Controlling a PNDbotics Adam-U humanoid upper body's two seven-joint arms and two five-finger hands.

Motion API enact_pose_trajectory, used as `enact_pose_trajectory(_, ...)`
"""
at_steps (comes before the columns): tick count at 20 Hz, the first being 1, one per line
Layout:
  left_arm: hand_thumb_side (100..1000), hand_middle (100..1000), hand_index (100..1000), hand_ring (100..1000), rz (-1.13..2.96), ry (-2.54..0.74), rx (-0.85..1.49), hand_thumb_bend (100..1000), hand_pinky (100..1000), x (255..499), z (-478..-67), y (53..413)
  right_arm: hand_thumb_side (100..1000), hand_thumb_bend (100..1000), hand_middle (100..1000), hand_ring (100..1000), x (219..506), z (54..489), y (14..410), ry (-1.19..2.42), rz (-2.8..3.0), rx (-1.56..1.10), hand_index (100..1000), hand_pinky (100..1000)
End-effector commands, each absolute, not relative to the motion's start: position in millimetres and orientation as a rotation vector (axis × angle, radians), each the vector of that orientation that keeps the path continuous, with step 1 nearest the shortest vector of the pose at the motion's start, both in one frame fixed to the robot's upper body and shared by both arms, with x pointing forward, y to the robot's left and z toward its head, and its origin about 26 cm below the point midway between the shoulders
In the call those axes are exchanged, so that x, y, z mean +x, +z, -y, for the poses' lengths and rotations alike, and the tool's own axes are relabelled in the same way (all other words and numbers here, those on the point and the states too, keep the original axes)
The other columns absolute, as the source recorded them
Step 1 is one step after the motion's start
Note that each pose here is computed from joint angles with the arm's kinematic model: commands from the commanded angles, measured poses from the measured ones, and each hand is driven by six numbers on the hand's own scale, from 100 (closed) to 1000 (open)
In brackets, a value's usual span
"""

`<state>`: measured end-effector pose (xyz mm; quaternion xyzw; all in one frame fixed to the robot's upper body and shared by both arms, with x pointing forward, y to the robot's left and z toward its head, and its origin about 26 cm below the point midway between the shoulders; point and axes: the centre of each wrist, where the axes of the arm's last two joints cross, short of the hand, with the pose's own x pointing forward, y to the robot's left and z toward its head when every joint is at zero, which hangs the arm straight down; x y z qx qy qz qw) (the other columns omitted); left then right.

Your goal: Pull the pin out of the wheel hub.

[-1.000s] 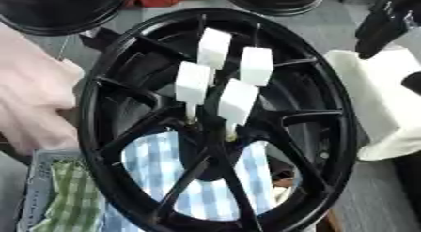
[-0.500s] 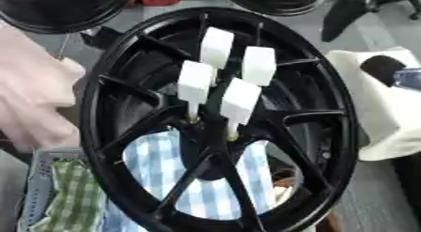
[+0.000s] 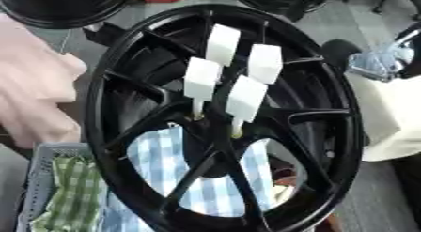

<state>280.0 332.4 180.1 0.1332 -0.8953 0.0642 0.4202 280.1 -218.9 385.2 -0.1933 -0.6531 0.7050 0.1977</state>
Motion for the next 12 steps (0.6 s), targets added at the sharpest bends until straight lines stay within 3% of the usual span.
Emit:
enact_pose_trajectory(1,806,685,746,776,2.274,0.129,0.347,188,747,277,-334,190,451,192,628,848,280,217,389,1.949,1.807,-0.585,848,839)
enact_pose_trajectory(5,808,685,746,776,2.276,0.131,0.342,187,747,278,-334,190,521,209,612,877,287,214,386,1.939,1.748,-0.579,865,851)
enact_pose_trajectory(12,809,685,746,776,2.276,0.135,0.338,188,747,278,-333,190,593,229,719,932,296,210,386,1.947,1.689,-0.628,911,872)
